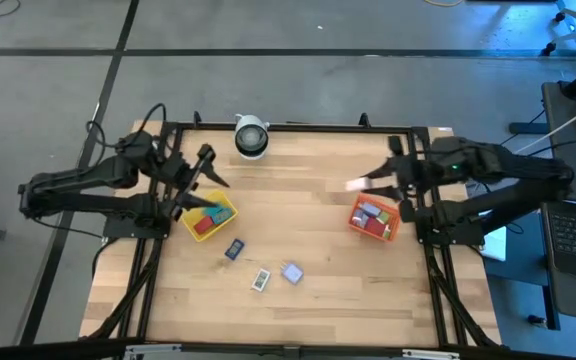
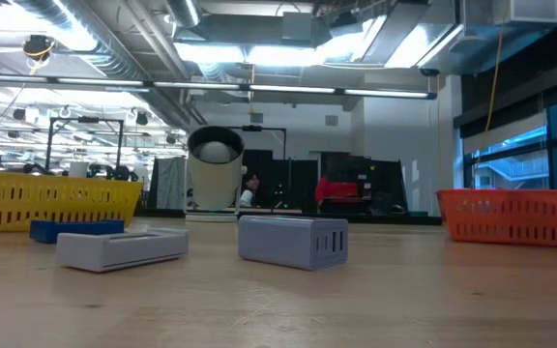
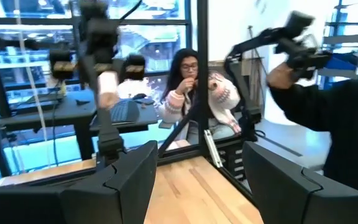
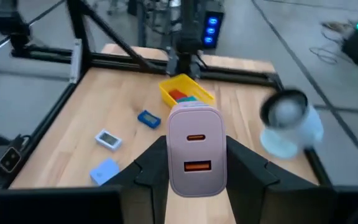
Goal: Pick & Place Office items
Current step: Put the pink charger adapter into the orange basket
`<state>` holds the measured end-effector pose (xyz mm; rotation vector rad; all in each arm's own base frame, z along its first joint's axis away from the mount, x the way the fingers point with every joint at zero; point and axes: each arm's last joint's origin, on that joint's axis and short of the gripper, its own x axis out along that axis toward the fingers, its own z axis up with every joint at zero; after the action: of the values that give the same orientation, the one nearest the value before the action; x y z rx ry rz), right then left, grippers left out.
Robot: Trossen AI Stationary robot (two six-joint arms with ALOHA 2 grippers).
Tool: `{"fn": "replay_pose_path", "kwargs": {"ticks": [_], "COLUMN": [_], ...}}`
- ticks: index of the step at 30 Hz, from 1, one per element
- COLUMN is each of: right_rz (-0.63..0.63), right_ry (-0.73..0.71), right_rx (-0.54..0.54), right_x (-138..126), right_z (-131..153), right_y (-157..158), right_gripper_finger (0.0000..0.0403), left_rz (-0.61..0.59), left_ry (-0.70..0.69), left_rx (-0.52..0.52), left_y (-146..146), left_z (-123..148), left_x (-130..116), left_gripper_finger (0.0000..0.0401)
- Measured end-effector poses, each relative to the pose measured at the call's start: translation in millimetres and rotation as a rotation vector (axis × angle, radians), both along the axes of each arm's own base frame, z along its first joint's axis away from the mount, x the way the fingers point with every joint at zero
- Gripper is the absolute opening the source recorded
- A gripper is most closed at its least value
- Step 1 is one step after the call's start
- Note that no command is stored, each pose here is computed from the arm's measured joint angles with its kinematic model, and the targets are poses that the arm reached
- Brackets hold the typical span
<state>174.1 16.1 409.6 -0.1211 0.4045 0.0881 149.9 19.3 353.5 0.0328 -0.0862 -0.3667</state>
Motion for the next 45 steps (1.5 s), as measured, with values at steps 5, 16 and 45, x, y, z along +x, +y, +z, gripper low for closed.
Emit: {"fn": "replay_pose_path", "kwargs": {"ticks": [5,16,45], "right_rz": [-0.079,-0.23,-0.759], "right_ry": [-0.036,-0.06,0.219], "right_rx": [0.096,0.277,0.718], "right_x": [-35,-77,-63], "right_z": [-49,-143,-240], "right_y": [-5,-11,-8], "right_gripper_finger": [0.0121,0.0121,0.012], "left_rz": [-0.045,0.249,0.403], "left_ry": [-0.011,0.161,0.205], "left_rx": [0.029,0.072,-0.384], "left_y": [-10,-7,-20], "left_z": [1,-34,-111], "left_x": [-5,8,22], "left_gripper_finger": [0.0231,0.023,0.0229]}}
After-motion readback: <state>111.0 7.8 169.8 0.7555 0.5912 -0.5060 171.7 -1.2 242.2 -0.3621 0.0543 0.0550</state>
